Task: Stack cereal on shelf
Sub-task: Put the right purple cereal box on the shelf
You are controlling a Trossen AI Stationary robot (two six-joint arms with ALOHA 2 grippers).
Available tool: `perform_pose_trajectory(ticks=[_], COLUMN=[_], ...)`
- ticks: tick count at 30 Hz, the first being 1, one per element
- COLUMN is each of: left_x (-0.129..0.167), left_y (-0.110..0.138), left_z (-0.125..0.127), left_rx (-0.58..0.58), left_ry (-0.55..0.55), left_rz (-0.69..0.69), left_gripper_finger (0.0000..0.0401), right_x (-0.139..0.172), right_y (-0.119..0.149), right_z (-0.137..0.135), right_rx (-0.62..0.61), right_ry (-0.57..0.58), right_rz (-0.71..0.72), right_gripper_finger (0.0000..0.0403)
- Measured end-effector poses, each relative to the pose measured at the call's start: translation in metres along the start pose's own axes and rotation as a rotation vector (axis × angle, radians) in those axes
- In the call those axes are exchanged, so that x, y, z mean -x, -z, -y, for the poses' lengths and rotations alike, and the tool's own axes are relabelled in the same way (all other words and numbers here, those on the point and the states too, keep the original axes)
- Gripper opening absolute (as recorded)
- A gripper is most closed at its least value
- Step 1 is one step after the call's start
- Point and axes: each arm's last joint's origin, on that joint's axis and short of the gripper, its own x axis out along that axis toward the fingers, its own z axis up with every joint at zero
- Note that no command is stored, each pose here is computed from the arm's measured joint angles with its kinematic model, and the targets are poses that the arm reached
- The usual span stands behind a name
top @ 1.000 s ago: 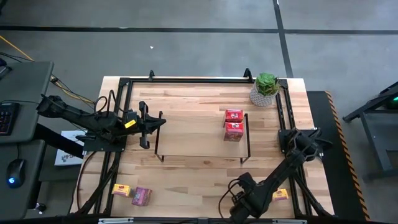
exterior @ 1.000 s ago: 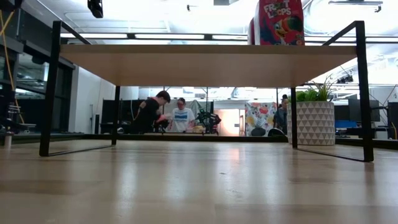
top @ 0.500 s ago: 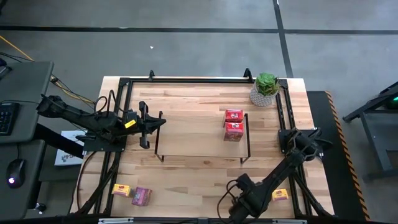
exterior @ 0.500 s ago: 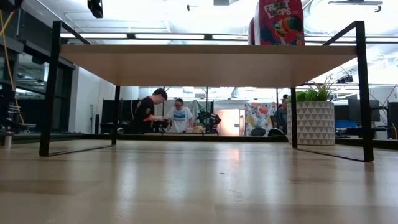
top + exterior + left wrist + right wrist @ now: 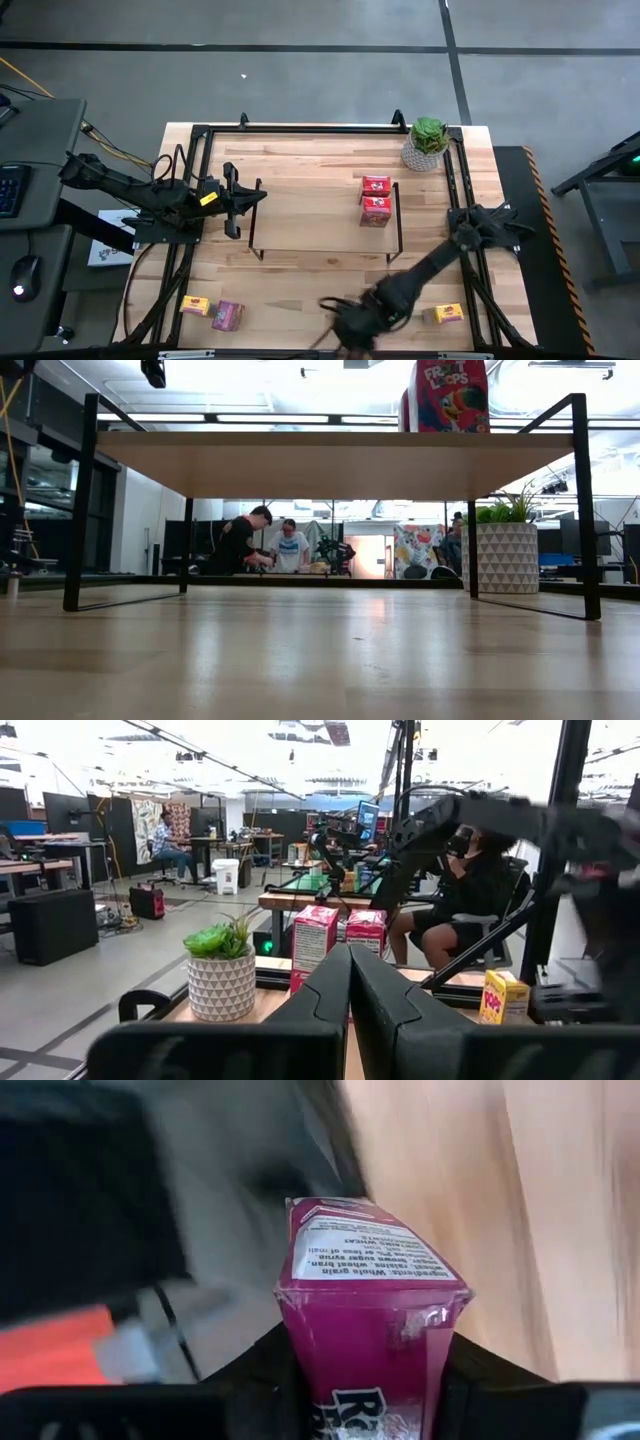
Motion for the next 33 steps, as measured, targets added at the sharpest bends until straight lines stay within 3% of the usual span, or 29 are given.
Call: perform_pose_trajectory(ticks=[2,6,11,16,21,26,33], left_x=[0.000,0.000,0.000,0.000,0.000,0.000,0.000], left_y=[0.000,0.000,0.000,0.000,0.000,0.000,0.000], left_z=[0.000,0.000,0.000,0.000,0.000,0.000,0.000], left_rx=[-0.009,-0.009,-0.010,-0.019,-0.034,-0.034,-0.036], left_ry=[0.000,0.000,0.000,0.000,-0.001,0.000,0.000], left_rz=[0.000,-0.001,0.000,0.001,0.002,0.001,0.001], left_gripper_finger=[0.0000,0.0000,0.0000,0.0000,0.0000,0.0000,0.0000], right_x=[0.023,0.077,0.139,0.178,0.192,0.198,0.206], right_y=[-0.015,-0.026,-0.019,-0.020,-0.047,-0.068,-0.081], right_z=[-0.012,-0.034,-0.033,-0.002,0.030,0.072,0.108], right_rx=[0.136,0.429,0.609,0.491,0.382,0.246,0.062], right_ry=[-0.057,-0.065,0.125,0.402,0.478,0.551,0.517], right_rz=[0.145,0.389,0.672,0.796,0.764,0.637,0.513], right_gripper_finger=[0.0123,0.0123,0.0124,0.0124,0.0124,0.0124,0.0124])
